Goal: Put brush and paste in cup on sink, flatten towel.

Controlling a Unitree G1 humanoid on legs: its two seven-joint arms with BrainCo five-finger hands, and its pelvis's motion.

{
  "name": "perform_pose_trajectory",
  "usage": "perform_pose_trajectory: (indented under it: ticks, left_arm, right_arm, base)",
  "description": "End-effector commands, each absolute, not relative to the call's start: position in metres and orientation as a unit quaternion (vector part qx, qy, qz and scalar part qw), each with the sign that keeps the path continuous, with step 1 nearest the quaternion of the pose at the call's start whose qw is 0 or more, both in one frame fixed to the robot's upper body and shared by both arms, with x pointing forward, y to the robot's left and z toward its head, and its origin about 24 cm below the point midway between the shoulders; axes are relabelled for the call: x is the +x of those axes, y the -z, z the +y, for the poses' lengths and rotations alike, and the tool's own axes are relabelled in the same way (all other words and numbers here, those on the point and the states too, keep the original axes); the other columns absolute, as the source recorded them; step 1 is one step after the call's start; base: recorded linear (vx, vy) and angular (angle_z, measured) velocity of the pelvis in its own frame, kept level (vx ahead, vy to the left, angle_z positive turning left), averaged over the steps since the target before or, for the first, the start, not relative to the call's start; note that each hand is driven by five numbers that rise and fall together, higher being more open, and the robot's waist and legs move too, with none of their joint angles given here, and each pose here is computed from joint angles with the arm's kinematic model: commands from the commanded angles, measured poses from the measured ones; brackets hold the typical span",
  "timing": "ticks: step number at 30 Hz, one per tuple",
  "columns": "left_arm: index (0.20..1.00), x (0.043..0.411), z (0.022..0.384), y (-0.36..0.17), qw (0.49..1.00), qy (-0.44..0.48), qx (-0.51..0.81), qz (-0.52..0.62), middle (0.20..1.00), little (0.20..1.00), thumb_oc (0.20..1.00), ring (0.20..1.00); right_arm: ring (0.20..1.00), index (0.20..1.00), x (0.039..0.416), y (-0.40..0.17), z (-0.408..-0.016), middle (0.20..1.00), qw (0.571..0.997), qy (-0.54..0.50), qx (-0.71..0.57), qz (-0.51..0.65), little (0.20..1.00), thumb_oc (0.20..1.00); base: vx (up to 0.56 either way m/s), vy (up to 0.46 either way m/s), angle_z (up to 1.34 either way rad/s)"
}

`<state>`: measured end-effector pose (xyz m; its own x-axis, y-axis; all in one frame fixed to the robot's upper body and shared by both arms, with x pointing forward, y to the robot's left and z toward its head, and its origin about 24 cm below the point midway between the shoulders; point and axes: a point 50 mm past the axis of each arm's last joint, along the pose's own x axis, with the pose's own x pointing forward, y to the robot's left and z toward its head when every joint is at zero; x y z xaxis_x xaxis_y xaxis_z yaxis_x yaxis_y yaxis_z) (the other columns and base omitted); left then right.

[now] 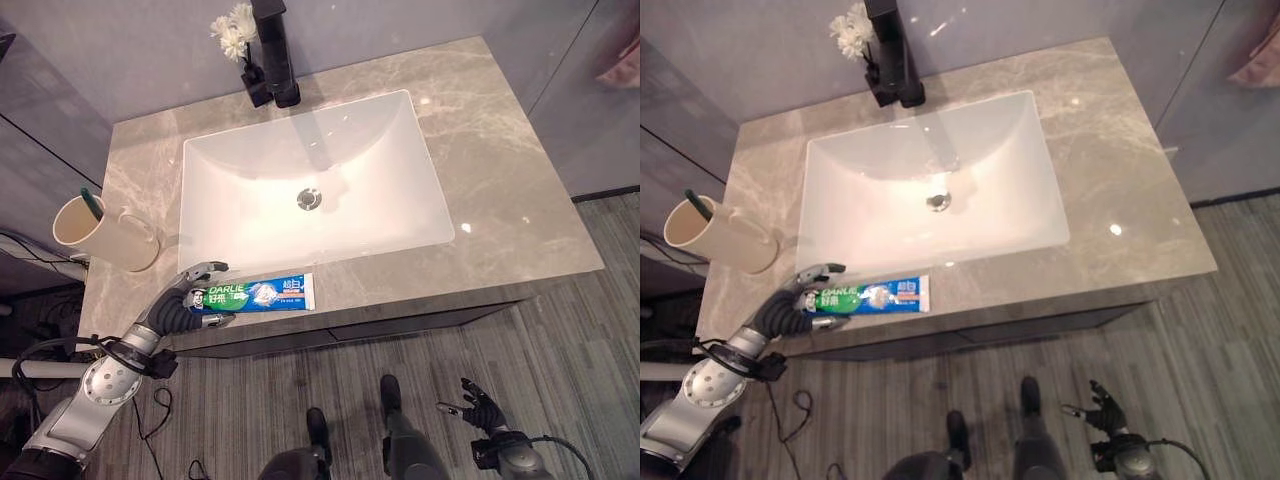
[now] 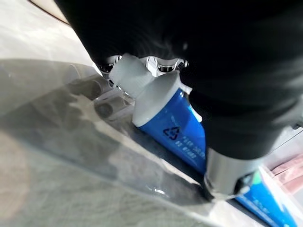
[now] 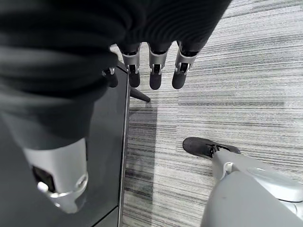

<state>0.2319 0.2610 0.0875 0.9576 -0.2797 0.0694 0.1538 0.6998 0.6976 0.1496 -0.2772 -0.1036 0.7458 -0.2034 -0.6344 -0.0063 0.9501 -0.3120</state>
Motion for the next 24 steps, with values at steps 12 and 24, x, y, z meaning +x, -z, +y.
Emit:
perform_pose_trajectory:
  ticks: [12, 24]
  left_arm:
    - [0.200, 0.239, 0.249, -0.083, 0.836, 0.202, 0.502, -0.095, 0.200, 0.200, 0.200, 0.200]
    - [0.200, 0.258, 0.262, -0.132, 0.786, 0.076, 0.578, -0.204, 0.200, 0.200, 0.200, 0.200]
  right_arm:
    - [1.000, 1.000, 0.141, 0.106, -0.294, 1.000, 0.915, 0.108, -0.146, 0.361, 1.000, 1.000]
    - [1.000, 1.000, 0.107, 0.105, -0.342, 1.000, 0.831, 0.455, 0.114, 0.299, 1.000, 1.000]
  base:
    - [0.00, 0.000, 0.00]
    - [0.01, -0.016, 0.06]
